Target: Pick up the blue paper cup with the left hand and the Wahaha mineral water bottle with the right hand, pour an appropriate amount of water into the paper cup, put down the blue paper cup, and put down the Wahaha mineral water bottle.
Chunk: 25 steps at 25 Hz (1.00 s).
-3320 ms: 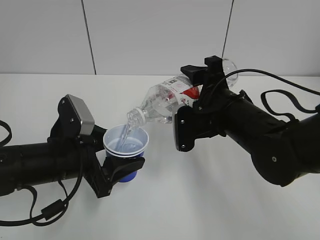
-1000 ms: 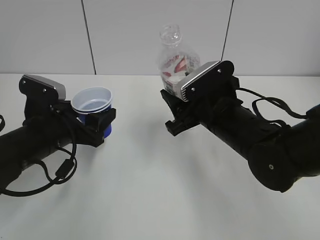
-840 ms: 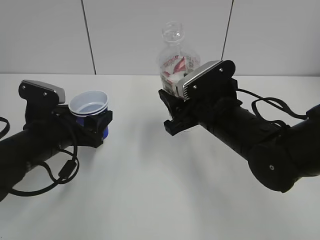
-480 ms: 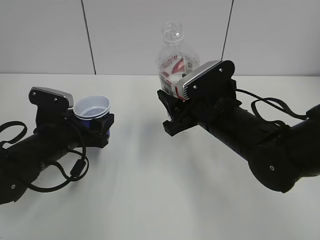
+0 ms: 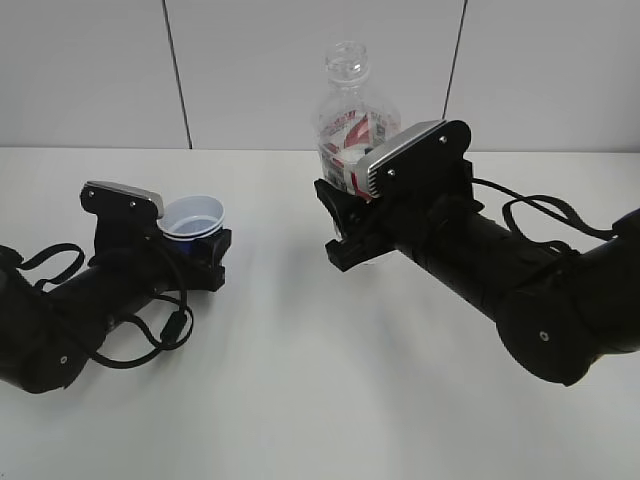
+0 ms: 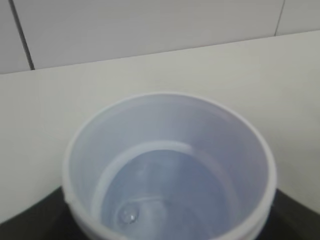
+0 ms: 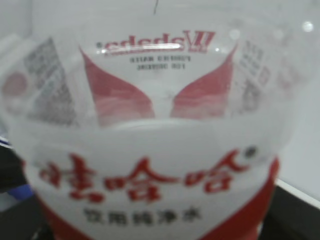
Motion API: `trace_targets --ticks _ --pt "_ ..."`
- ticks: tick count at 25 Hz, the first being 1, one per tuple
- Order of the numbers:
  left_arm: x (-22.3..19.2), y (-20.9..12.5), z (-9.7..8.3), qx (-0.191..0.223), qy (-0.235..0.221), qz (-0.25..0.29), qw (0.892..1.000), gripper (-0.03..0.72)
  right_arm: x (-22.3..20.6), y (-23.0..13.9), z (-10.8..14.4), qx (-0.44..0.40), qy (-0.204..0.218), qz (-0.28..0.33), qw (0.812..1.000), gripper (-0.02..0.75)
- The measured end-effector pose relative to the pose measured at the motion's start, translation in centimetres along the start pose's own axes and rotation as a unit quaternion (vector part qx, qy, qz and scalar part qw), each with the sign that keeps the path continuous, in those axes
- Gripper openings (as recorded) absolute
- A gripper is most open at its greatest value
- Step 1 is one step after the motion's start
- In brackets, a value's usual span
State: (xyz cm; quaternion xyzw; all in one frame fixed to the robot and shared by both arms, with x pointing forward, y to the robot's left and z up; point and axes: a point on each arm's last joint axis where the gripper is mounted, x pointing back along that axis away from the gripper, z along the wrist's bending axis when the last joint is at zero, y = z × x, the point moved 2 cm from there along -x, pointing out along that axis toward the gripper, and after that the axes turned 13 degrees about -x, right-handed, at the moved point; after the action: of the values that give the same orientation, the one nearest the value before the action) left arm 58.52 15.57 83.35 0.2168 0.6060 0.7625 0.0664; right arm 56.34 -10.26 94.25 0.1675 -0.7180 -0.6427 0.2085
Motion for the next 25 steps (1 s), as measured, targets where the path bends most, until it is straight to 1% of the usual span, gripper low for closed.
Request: trace_targets --ticks 5,22,25 --pt "-0.77 -0.42 0.99 0.003 0.014 -0.002 1.000 0.539 0.00 0.00 0.00 -0.001 0.000 0.000 1.000 0.496" --pt "-1.00 -0.72 0.91 0.002 0.014 -0.010 1.000 0.539 0.00 0.02 0.00 -0.003 0.000 -0.001 1.000 0.496" --pt "-1.00 -0.72 0.91 0.002 0.014 -0.010 1.000 0.554 0.00 0.02 0.00 -0.003 0.000 -0.001 1.000 0.496"
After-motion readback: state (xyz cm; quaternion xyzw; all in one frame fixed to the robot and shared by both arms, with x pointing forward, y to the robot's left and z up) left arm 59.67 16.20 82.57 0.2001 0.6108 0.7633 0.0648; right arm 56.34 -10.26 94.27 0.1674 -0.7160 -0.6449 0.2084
